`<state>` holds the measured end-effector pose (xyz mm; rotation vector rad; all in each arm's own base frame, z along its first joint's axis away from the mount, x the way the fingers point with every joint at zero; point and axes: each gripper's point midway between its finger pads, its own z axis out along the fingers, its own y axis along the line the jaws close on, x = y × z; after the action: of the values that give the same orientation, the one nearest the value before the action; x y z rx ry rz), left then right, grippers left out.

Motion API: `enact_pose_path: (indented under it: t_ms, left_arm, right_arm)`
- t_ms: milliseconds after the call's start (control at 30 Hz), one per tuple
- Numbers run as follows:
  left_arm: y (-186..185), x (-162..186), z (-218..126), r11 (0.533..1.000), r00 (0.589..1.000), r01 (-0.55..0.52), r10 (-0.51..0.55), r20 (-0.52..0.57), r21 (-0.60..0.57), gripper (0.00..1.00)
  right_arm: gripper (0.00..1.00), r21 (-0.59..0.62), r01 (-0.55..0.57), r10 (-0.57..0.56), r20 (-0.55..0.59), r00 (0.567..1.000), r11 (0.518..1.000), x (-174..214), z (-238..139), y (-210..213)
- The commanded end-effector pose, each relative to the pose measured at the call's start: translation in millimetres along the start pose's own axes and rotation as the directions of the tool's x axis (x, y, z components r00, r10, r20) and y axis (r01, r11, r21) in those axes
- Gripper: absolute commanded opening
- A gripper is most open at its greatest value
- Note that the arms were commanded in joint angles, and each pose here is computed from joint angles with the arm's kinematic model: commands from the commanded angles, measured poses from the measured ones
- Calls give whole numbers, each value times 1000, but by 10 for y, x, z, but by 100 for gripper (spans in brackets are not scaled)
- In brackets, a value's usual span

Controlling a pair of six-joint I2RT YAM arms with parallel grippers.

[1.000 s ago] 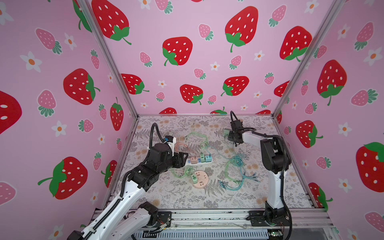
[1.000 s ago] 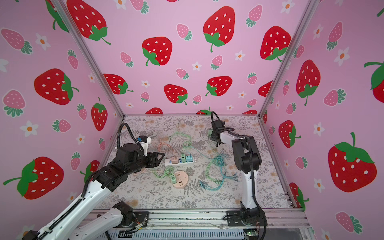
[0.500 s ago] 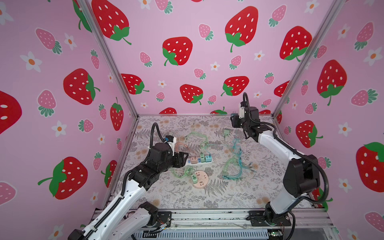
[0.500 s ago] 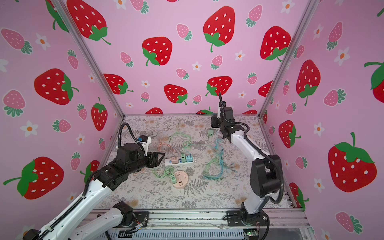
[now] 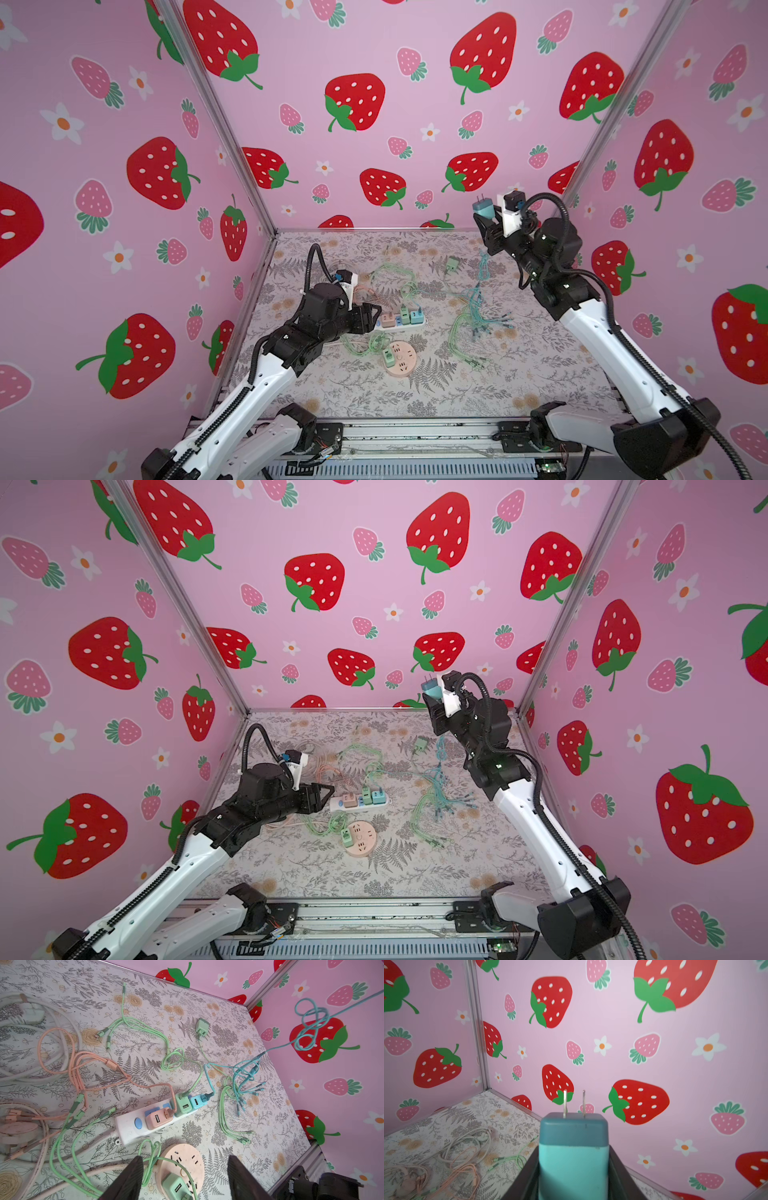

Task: Insert the plug
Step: 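Lift the teal charger off the table with the right gripper, then raise the teal charger high with the right gripper, prongs up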

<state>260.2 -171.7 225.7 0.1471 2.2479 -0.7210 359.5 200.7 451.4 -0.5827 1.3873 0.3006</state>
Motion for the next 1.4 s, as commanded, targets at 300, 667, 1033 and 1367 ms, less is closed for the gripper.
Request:
enact_pose_path:
  t_ms: [300,667,1033,1367]
  left_arm:
    - [-81,-32,-3,999,1000,1,-2,6,46,67]
    - [-102,-10,20,998,1000,8,-7,-5,63,67]
    - [-172,-17,86,995,1000,0,2,-24,101,68]
    - [-186,20,120,993,999,15,-11,-35,120,68]
  right_arm:
    - [17,210,153,-205,257,944,966,-1171,-330,-379]
    - [17,176,179,-229,328,916,968,-1436,-471,-294]
    - [16,277,168,-265,364,893,946,-1569,-720,-420]
    - [14,416,155,-390,571,722,896,-2352,-1297,-501]
